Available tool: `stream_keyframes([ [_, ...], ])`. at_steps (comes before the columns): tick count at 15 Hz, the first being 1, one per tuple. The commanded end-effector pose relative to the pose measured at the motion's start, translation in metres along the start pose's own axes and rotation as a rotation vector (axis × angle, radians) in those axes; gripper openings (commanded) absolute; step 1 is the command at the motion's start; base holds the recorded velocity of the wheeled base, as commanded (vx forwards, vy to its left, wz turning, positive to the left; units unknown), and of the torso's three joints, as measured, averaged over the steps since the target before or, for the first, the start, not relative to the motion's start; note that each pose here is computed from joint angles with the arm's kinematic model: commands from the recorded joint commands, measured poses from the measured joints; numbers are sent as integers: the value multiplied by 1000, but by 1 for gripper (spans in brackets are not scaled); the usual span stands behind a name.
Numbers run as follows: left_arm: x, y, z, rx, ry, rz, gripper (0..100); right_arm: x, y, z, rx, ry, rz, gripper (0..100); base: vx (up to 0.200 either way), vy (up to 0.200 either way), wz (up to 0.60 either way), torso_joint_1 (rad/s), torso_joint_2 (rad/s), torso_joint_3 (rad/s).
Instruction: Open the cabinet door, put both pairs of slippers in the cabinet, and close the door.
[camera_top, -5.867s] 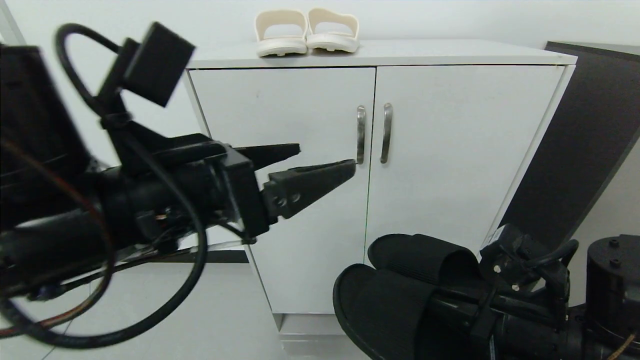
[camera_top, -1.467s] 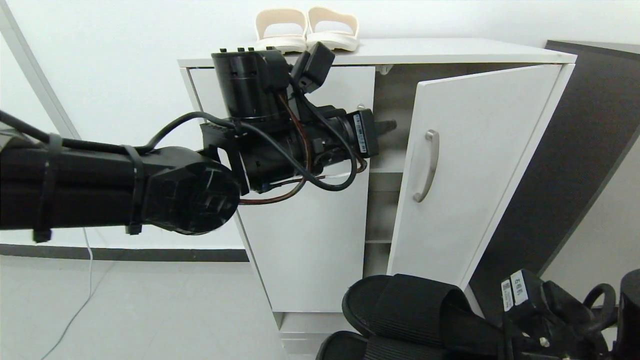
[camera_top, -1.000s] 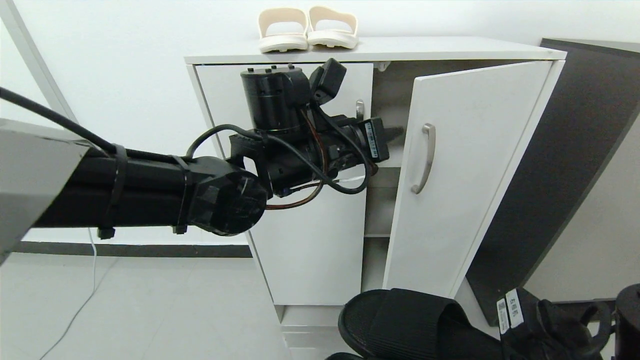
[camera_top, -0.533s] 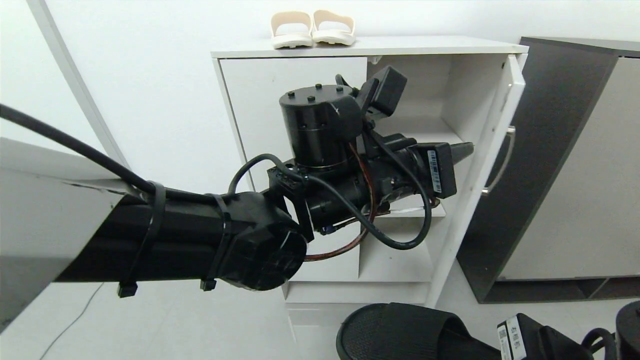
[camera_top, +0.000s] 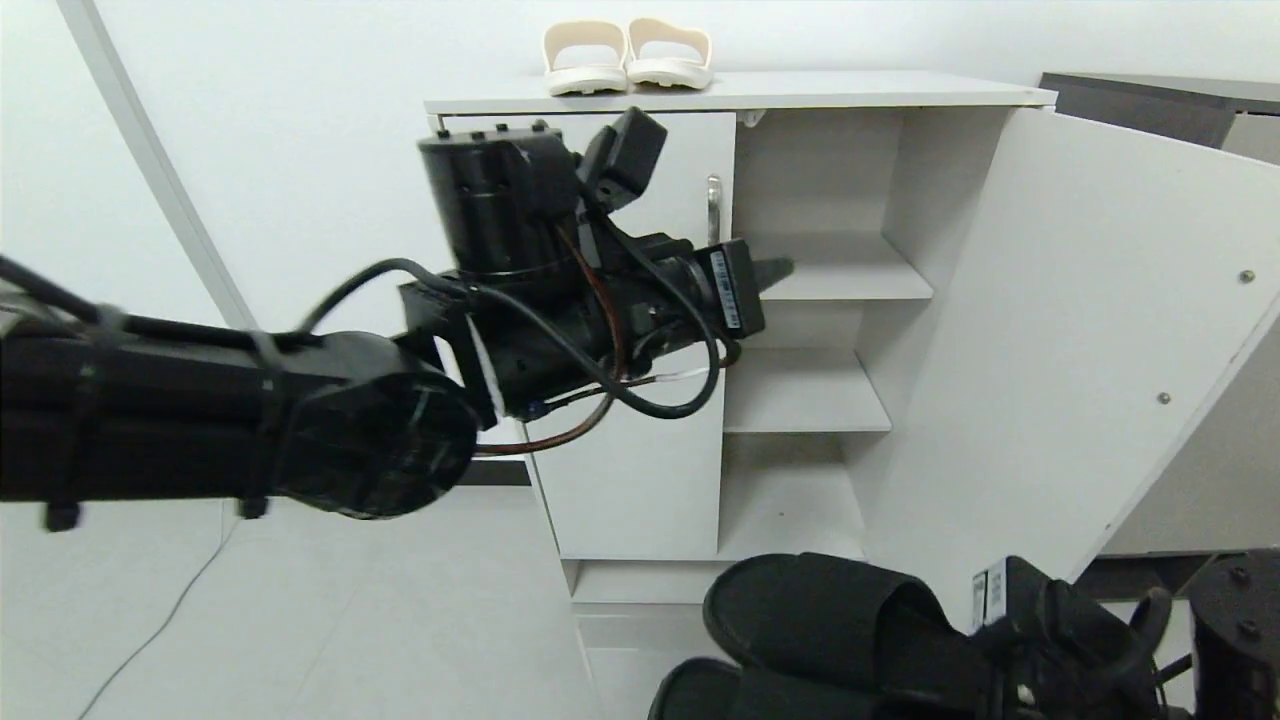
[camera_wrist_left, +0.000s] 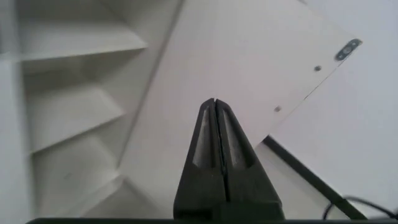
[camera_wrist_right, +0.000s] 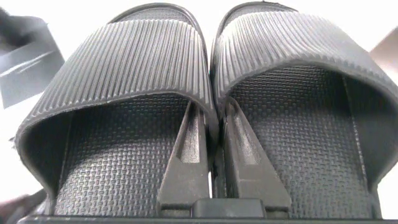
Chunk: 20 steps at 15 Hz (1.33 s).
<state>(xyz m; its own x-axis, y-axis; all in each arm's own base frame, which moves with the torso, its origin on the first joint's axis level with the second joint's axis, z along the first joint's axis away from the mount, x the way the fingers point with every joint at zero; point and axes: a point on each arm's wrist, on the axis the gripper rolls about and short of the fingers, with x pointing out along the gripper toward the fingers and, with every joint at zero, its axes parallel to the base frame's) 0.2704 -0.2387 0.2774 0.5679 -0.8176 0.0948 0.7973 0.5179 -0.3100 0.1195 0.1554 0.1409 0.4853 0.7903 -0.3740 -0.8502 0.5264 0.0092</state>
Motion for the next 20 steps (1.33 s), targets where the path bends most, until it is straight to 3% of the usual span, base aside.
stream_keyframes([
  [1,-82,-19,39,46,9,170,0,17,-8,5,52,18,-92,0,0,0,0,0,0,0],
  [3,-144,-33,40,104,64,434,0,35,-14,11,121,20,-250,0,0,0,0,0,0,0],
  [5,-185,-35,36,125,54,539,0,46,-18,19,179,-7,-333,0,0,0,0,0,0,0],
  [6,-225,-25,31,169,22,685,0,56,-23,26,231,-31,-406,0,0,0,0,0,0,0],
  [7,-249,-23,23,181,0,779,0,61,-29,28,243,-35,-462,0,0,0,0,0,0,0],
  [8,-273,-25,10,189,-32,895,0,65,-33,28,248,-38,-514,0,0,0,0,0,0,0],
  [10,-321,-40,-21,241,-124,1129,0,68,-34,27,247,-31,-536,0,0,0,0,0,0,0],
  [12,-354,-52,-65,261,-195,1275,0,69,-34,26,245,-26,-537,0,0,0,0,0,0,0],
  [13,-365,-54,-94,272,-205,1302,0,69,-34,26,245,-26,-537,0,0,0,0,0,0,0],
  [15,-375,-51,-135,302,-165,1264,0,69,-34,26,245,-26,-536,0,0,0,0,0,0,0],
  [17,-377,-49,-159,309,-142,1128,0,70,-33,25,243,-20,-534,0,0,0,0,0,0,0],
  [20,-381,-49,-184,331,-142,1010,0,70,-32,25,242,-20,-531,0,0,0,0,0,0,0],
])
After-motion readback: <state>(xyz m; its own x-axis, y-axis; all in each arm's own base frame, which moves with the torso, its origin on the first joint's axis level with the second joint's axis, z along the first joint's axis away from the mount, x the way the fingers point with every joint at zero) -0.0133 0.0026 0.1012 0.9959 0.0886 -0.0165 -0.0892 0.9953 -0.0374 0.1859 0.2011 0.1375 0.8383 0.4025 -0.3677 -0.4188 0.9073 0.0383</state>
